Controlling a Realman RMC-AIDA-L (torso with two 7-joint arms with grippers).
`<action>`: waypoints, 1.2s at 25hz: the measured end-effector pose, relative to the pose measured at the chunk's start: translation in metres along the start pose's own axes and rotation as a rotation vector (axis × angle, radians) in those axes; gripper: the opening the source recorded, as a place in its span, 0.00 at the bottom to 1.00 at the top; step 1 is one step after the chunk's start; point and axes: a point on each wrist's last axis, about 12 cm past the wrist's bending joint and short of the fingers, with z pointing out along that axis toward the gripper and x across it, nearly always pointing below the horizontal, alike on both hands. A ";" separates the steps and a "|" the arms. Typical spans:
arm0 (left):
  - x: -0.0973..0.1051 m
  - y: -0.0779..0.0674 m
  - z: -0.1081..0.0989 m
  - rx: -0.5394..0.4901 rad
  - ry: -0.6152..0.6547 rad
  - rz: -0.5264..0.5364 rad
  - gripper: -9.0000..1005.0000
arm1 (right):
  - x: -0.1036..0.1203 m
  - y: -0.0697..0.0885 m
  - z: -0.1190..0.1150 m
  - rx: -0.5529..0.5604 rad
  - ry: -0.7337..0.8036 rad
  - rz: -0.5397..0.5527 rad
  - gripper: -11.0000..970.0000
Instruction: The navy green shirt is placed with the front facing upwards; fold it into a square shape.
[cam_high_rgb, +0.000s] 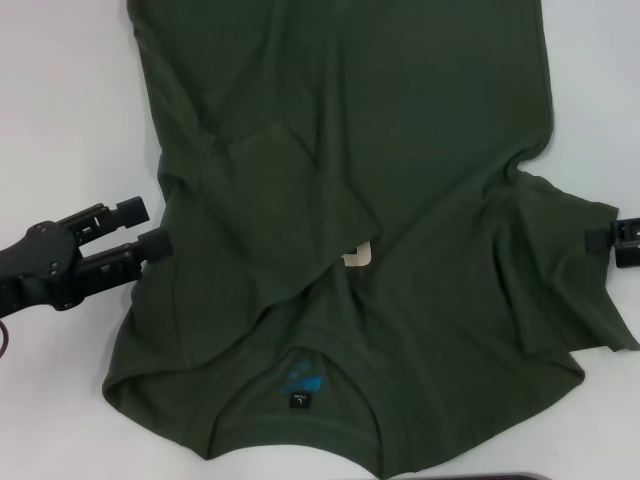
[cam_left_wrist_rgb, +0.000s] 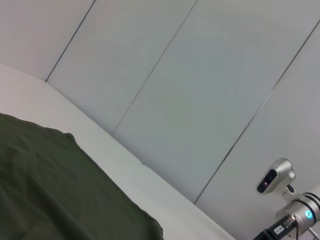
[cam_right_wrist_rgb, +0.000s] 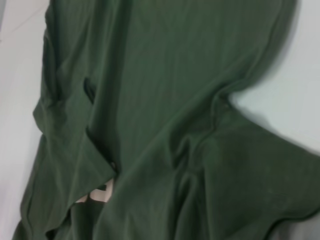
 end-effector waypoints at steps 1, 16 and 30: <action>0.000 0.000 0.000 -0.003 -0.003 0.000 0.81 | 0.000 -0.001 0.000 0.008 0.002 0.004 0.94; 0.002 0.000 -0.002 -0.012 -0.011 -0.006 0.81 | -0.009 0.013 0.025 -0.008 0.017 -0.029 0.94; 0.000 0.000 -0.001 -0.008 -0.011 0.000 0.81 | -0.010 0.017 0.032 -0.029 0.022 -0.041 0.94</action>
